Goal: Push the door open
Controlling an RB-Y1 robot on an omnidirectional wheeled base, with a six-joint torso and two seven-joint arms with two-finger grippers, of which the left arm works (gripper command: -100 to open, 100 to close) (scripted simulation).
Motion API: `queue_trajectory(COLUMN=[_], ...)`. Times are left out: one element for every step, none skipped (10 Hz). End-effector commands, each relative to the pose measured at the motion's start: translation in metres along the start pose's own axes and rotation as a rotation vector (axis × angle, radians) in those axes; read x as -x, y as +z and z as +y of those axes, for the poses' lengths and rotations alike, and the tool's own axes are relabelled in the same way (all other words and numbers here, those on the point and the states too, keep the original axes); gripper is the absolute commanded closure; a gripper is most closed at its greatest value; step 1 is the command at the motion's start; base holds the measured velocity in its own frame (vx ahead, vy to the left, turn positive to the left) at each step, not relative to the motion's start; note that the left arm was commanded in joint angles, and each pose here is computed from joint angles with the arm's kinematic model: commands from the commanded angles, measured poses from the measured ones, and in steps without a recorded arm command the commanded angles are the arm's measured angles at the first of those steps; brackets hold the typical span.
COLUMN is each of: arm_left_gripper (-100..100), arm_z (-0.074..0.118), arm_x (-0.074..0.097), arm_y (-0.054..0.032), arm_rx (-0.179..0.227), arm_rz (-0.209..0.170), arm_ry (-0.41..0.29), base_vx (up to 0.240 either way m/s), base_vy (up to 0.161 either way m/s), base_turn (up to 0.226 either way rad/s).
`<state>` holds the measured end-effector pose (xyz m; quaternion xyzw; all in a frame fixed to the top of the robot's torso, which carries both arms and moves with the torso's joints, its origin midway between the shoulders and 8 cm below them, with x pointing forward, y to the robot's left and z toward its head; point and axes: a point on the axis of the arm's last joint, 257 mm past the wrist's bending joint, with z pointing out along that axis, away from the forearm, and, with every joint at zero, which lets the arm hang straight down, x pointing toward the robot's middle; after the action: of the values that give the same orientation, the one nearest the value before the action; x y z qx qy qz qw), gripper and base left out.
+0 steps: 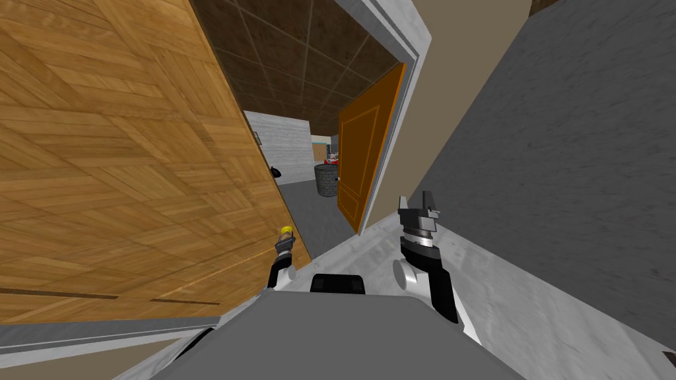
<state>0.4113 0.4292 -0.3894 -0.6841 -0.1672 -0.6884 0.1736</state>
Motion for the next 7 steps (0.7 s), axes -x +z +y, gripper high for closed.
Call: queue_trajectory(arm_left_gripper=[100, 100, 100, 100, 100, 100, 100], arm_z=[0.001, 0.001, -0.009, -0.011, -0.017, -0.024, -0.032], arm_x=[0.002, 0.002, 0.0, 0.0, -0.001, -0.001, -0.001], arm_y=[-0.0024, -0.0024, -0.0021, -0.0027, -0.0043, -0.0063, -0.0087], arm_rx=[0.001, 0.001, -0.031, -0.039, -0.061, -0.086, -0.113], arm_rz=[-0.003, -0.003, 0.002, 0.002, 0.004, 0.005, 0.006], arm_ry=[-0.001, -0.001, -0.005, -0.006, -0.009, -0.012, -0.015], base_vx=[0.0, 0.0, 0.104, 0.169, 0.161, 0.195, 0.202], base_vy=[0.0, 0.0, 0.027, 0.04, 0.055, 0.067, 0.062], base_turn=[0.0, 0.0, -0.062, -0.043, -0.045, -0.049, -0.079])
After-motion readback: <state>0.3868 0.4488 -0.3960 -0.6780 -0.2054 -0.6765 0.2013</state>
